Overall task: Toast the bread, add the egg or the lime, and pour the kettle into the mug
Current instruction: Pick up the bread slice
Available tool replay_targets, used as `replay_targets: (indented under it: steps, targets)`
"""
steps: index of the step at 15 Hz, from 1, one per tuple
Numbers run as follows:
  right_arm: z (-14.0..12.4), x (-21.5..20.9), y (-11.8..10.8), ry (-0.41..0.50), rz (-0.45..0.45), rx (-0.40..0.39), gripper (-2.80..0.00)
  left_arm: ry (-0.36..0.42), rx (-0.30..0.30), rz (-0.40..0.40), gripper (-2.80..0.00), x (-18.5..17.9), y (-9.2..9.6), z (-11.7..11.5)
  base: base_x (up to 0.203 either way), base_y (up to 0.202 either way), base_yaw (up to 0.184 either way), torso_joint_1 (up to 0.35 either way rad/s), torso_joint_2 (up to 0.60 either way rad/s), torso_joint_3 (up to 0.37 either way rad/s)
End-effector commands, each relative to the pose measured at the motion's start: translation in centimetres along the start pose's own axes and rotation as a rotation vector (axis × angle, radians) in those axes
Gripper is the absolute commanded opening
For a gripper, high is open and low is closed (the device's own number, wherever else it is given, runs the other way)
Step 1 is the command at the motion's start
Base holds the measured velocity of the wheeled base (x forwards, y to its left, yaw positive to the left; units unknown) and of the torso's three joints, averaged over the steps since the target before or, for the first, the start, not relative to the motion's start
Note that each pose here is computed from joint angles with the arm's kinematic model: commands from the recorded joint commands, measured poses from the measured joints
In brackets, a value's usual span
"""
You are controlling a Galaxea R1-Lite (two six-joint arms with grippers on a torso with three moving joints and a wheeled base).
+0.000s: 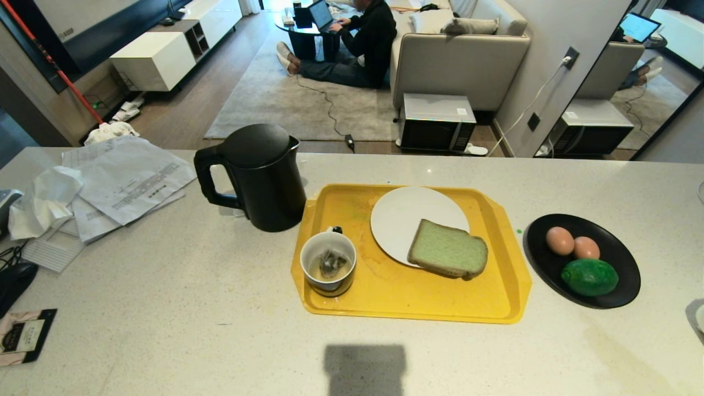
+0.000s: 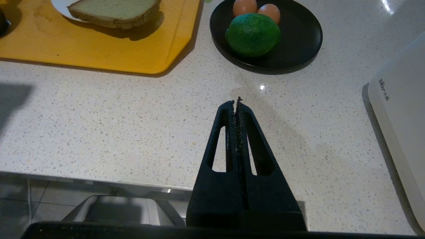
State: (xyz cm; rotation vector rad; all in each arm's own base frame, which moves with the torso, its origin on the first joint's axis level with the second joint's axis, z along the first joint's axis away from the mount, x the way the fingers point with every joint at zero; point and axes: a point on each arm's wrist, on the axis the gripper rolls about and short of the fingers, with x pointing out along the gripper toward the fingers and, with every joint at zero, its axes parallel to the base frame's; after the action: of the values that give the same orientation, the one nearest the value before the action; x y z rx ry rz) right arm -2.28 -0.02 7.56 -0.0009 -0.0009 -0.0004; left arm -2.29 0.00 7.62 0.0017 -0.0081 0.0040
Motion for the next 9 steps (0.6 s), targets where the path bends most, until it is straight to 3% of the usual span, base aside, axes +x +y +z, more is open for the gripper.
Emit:
replay_targets:
  steps: [1, 9]
  targets:
    - [-0.04, 0.01, 0.00, 0.001, 0.000, -0.001, -2.80, 0.000, 0.000, 0.001, -2.80, 0.01, 0.00, 0.01, 0.000, 0.000, 0.000, 0.000, 0.00, 0.000]
    - [-0.04, 0.01, 0.00, 0.001, 0.000, -0.001, -2.80, 0.000, 0.000, 0.001, -2.80, 0.01, 0.00, 0.01, 0.000, 0.000, 0.000, -0.135, 0.27, 0.123]
